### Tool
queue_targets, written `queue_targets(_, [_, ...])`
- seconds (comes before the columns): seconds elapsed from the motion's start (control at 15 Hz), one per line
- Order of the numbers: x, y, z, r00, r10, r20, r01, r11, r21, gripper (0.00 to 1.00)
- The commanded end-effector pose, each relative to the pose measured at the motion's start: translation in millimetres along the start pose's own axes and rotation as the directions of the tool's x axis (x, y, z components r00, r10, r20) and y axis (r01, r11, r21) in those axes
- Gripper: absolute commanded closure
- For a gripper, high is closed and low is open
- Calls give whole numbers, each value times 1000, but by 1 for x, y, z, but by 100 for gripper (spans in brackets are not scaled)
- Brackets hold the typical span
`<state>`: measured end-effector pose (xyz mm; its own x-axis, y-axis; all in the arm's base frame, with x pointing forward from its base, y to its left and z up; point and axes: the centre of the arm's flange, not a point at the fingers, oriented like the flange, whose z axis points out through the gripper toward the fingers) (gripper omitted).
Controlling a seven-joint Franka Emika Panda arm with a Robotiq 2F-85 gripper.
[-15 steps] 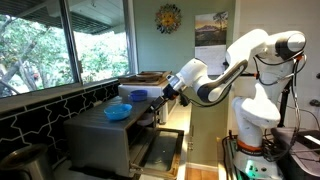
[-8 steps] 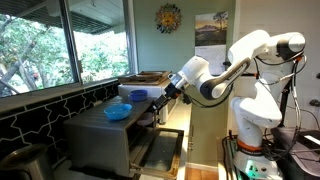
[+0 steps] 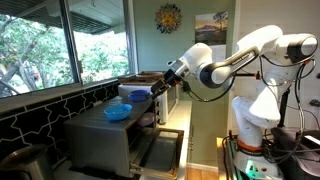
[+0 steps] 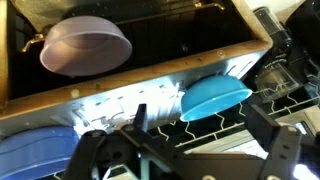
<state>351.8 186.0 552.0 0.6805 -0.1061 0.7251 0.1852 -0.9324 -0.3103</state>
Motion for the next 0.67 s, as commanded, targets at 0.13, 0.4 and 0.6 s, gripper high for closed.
queue_targets(0.13, [31,-34,-3,997,74,13,-74,997,1,0])
queue_targets(0.4, [52,-51,14,989,146,29,-144,989,-40,0])
queue_targets(0.6, [65,-58,31,976,203,76,-195,976,-95,0])
